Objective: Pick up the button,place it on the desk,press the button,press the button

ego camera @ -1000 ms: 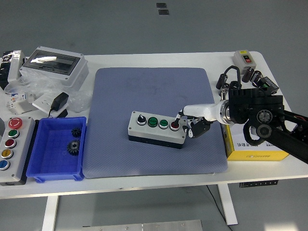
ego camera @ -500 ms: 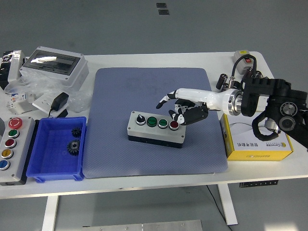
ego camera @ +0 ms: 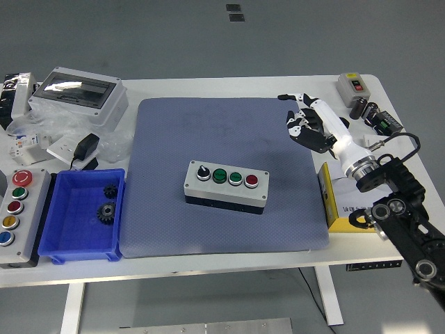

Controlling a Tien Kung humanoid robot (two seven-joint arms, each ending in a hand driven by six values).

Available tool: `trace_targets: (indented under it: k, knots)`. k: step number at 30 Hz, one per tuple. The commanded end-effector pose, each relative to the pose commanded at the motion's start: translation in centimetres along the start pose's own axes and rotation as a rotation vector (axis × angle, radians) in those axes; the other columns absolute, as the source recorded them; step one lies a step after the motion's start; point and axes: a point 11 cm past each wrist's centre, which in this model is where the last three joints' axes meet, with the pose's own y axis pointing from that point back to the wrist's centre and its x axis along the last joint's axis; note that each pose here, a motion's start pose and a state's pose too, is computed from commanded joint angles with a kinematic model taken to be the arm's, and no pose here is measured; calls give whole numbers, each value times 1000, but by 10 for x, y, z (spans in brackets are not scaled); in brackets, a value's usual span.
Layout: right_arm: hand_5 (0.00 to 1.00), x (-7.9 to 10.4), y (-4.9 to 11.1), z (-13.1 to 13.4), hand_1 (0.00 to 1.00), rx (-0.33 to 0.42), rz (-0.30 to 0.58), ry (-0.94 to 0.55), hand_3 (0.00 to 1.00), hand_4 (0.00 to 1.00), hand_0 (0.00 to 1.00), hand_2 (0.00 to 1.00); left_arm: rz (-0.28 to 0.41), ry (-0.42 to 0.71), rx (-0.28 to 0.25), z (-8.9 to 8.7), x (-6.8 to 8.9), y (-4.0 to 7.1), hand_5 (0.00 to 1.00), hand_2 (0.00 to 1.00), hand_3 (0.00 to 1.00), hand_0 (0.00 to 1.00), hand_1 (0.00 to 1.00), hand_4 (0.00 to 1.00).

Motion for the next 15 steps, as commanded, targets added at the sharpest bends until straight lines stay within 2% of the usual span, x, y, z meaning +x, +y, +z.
trace_targets:
  k: [2,3,8,9,14,15]
  knots:
    - [274,8,10,18,371,-15,89,-40,739,509,272,515,-1,-1,-4,2,0,0,241,526,588,607,600,598]
    - [449,12,14,23,655,-13,130,-55,764,724,606,682,-1,-2,-5,2,-1,0,242,526,588,607,600,600]
    - [449,28,22,26,655,26,265,-106,764,724,606,682,-3,-24,0,3,-3,0,242,526,588,607,600,600]
    - [680,30,22,27,881,27,276,-114,972,888,823,905,-3,-25,1,3,-3,0,244,529,588,607,601,603]
    - [680,35,25,31,881,20,300,-152,972,888,823,905,-3,-22,-2,5,-3,1,244,529,588,607,601,603]
    - [876,35,24,31,971,20,299,-156,998,986,939,998,-2,-21,-3,6,-2,1,244,530,589,607,601,604]
